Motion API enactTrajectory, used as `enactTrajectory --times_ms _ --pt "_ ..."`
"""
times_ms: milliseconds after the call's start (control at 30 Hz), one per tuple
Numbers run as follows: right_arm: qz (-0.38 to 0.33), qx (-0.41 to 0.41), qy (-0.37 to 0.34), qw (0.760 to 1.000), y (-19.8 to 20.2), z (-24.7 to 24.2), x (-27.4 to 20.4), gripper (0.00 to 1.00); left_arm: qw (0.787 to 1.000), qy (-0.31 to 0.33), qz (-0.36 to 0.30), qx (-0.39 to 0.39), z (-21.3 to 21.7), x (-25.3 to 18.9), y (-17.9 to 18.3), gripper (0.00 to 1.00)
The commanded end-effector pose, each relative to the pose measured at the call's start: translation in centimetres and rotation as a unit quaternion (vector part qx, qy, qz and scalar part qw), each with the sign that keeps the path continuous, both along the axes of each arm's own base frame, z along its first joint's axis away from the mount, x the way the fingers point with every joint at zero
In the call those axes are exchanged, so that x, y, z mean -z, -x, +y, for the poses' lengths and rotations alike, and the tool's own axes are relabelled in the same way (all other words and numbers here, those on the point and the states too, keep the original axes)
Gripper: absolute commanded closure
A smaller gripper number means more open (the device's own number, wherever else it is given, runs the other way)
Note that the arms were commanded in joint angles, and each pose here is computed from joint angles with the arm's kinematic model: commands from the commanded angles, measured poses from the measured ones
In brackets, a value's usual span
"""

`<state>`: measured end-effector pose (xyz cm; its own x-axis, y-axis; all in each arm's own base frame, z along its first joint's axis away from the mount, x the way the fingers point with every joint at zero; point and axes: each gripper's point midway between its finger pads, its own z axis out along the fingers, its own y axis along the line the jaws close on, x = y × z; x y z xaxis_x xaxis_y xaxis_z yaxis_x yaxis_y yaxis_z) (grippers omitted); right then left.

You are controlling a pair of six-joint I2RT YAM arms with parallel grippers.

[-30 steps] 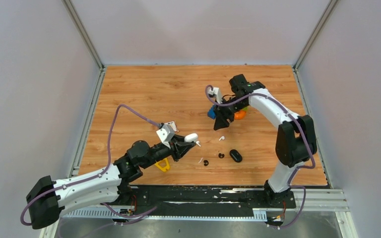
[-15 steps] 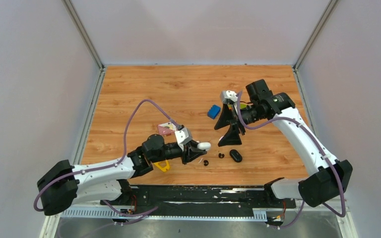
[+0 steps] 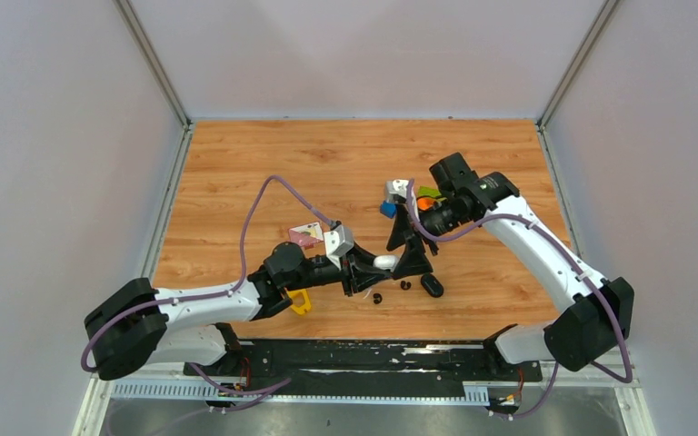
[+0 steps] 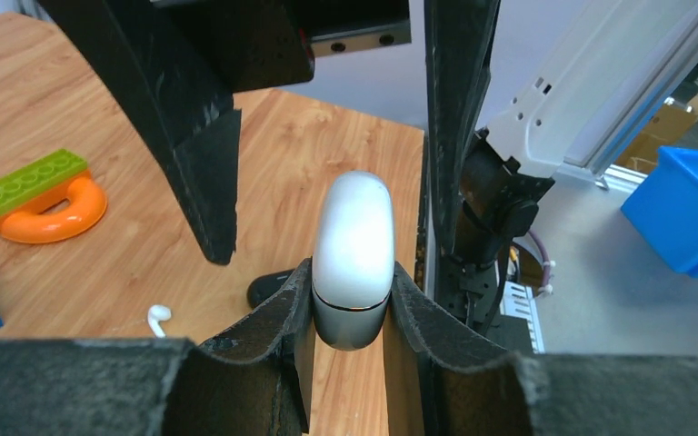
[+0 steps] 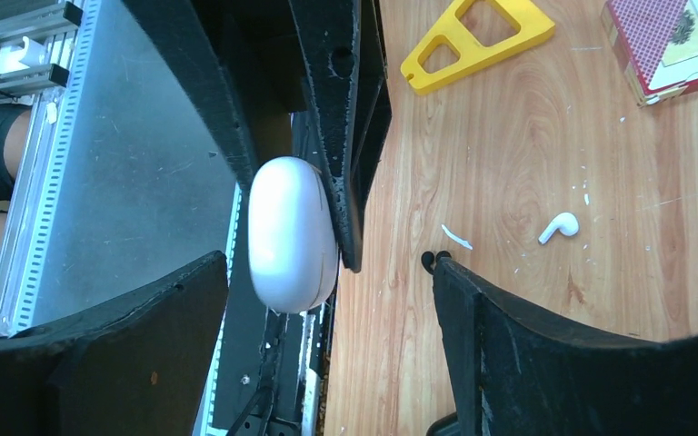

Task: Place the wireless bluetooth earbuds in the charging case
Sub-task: Open the charging case.

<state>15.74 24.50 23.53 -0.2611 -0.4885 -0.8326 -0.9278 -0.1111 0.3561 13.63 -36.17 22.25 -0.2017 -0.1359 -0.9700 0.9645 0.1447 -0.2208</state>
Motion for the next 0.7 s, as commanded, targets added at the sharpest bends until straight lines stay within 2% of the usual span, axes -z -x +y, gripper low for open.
enactTrajectory --times_ms 0,367,667 --pt "-0.014 0.006 0.001 1.0 -0.7 0.8 -0.2 0.18 0.998 0.054 -0.025 0.012 -0.3 -4.0 0.3 1.0" --pt "0.01 0.037 0.016 0.999 -2.4 1.6 -0.5 0.25 0.998 0.05 -0.036 0.013 0.4 -4.1 0.8 1.0" --pt "0.033 0.04 0.007 0.999 -2.7 2.1 -1.3 0.25 0.998 0.043 -0.041 0.017 0.5 -3.6 0.9 1.0"
